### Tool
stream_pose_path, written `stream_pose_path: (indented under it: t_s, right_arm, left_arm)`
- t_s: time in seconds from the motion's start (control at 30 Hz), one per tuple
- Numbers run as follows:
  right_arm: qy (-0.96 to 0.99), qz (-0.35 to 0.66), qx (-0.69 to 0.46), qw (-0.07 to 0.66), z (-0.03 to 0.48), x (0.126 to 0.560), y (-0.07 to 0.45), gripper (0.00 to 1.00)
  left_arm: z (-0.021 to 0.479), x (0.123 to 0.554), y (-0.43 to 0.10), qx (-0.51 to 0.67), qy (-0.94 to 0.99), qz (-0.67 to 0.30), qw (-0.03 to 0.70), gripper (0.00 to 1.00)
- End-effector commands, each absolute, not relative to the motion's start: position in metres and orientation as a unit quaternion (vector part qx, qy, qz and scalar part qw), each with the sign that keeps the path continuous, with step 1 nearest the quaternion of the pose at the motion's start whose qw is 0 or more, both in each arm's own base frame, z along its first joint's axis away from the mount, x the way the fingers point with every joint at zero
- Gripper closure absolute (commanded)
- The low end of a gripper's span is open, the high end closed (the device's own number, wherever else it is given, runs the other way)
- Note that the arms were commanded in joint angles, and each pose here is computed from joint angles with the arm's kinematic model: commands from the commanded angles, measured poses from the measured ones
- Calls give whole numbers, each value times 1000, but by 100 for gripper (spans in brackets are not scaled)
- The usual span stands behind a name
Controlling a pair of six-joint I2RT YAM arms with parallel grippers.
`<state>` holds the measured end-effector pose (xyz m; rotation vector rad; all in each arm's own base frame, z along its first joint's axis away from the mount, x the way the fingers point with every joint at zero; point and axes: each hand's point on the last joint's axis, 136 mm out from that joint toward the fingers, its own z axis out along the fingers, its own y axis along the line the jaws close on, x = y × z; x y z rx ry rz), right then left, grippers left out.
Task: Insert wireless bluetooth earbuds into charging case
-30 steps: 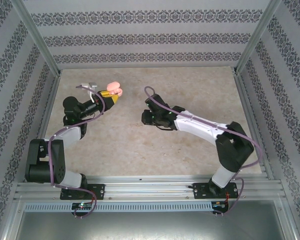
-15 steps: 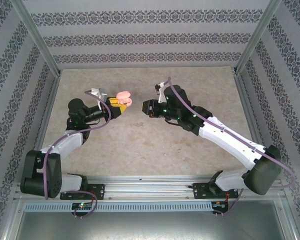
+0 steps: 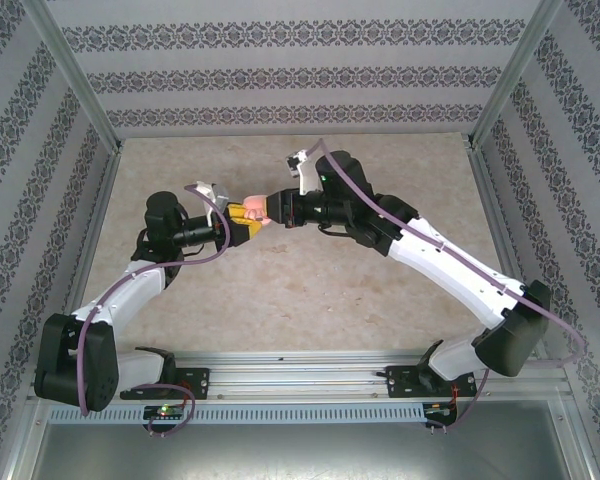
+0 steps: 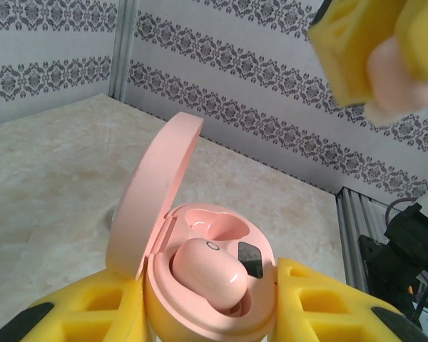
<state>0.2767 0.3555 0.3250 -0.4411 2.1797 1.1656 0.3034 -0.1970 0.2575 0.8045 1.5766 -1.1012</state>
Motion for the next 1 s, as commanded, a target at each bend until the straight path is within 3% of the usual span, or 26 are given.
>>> stream_pose_path:
  t_s: [0.0,0.97]
  right_arm:
    - [828,437,-187,298,322,271,361,81]
    - [850,398,-187,289,297,289,362,81]
  left_arm:
    - [275,298,-201,355,634,-450,518,79]
    - [291,292,-212,362,613,-486,507,79]
